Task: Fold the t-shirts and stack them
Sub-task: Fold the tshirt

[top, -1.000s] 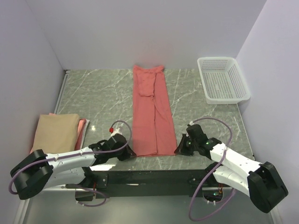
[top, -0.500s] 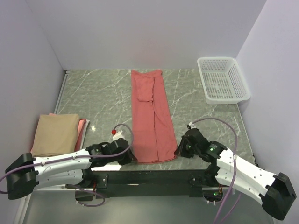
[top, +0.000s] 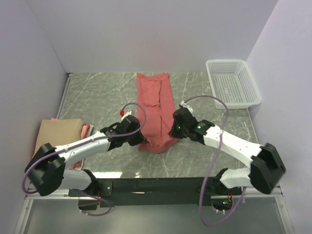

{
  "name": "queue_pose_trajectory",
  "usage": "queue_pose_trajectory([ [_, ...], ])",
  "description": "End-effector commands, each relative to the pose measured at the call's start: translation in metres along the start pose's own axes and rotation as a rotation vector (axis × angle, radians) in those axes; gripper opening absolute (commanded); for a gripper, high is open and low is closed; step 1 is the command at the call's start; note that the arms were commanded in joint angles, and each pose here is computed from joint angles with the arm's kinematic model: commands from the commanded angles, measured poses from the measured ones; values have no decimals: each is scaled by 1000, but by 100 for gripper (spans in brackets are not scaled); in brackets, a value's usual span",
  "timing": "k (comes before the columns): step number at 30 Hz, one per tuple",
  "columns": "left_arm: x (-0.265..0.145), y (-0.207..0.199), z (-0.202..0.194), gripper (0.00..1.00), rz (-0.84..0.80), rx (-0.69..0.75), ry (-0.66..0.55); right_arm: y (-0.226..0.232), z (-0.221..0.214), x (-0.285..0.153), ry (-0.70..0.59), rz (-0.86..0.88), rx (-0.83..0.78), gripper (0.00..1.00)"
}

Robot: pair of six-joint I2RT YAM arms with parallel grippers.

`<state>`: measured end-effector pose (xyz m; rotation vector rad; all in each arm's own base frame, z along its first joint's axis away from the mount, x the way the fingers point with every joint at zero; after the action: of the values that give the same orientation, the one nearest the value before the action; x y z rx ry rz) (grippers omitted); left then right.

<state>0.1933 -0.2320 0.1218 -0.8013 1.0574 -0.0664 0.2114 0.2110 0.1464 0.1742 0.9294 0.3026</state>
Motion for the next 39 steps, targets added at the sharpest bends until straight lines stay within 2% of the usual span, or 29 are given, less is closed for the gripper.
queue_pose_trajectory([
  [1, 2, -41, 32, 0, -105, 53, -52, 12, 45, 17, -113, -32, -4, 0],
  [10, 45, -68, 93, 0, -63, 24, -92, -6, 108, 58, -145, -85, 63, 0],
  [18, 84, -60, 141, 0, -21, -33, -88, -24, 145, 96, -134, -62, 93, 0],
  [27, 98, -53, 166, 0, -33, -50, -87, -39, 149, 127, -87, -66, 119, 0],
  [39, 97, -47, 182, 0, -25, -66, -91, -61, 156, 123, -100, -64, 182, 0],
])
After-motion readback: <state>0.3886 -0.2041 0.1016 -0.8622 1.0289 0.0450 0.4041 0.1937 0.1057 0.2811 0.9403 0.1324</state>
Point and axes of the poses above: each gripper's point midway between its finger pads, its own x axis out along the fingers, its own y axis along the line the jaws close on, z = x × y, the point moved 5 cm from there along -x, back along the fingers, and after that the axes turned 13 degrees about -x, right-handed, at the moved point
